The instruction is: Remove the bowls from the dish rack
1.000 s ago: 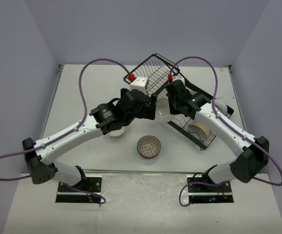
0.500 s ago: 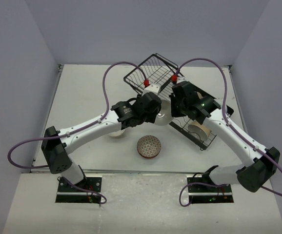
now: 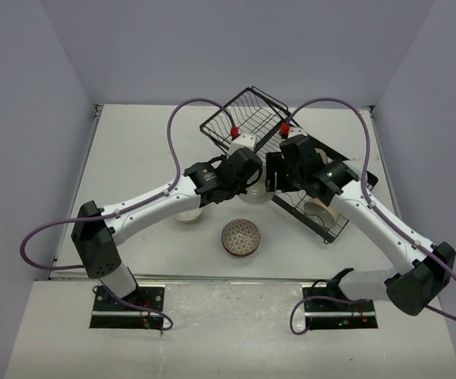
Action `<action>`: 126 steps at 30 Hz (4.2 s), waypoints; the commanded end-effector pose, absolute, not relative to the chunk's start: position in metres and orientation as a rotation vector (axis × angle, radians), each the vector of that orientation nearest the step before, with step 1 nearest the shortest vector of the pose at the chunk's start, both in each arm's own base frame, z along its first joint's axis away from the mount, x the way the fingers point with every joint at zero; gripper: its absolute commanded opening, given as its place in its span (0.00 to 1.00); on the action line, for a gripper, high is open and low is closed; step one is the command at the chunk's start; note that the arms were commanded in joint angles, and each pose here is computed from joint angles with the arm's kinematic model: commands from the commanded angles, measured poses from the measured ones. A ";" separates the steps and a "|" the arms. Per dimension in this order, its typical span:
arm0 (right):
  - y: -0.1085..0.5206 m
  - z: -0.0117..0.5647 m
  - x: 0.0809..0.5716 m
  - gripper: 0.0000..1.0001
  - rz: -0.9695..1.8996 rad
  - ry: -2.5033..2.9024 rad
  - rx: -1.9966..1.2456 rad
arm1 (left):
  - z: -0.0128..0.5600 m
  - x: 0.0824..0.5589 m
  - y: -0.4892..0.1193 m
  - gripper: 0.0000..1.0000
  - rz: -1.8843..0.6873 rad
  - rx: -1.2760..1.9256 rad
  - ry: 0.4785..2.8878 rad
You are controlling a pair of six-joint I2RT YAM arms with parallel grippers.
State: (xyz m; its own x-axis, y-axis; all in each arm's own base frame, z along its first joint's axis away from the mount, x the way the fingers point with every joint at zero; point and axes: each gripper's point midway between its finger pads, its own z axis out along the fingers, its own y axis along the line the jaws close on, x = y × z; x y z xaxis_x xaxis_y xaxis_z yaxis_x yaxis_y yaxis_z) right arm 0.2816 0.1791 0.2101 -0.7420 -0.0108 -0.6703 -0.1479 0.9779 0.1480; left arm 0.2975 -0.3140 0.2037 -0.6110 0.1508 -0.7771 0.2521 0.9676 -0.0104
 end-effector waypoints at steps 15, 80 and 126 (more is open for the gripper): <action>0.137 0.264 0.246 0.99 0.315 2.168 -0.027 | 0.201 0.315 -0.011 0.00 0.081 -0.766 2.070; 0.023 0.214 0.235 0.99 -0.537 2.183 0.043 | 0.268 0.260 -0.244 1.00 -0.939 -0.322 2.036; -0.008 0.349 0.135 0.99 0.336 1.582 0.306 | 0.158 0.271 -0.568 0.78 -1.686 -0.767 2.012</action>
State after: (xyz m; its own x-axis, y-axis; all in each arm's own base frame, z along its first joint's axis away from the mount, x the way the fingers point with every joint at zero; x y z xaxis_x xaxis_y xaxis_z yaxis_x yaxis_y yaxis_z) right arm 0.1349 -0.0100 0.3517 -0.0288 0.4220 -0.9061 -0.0002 0.9065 0.4222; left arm 0.2595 -0.5580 0.1265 -0.7777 -0.6286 -0.0031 -0.1784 0.2253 -0.9578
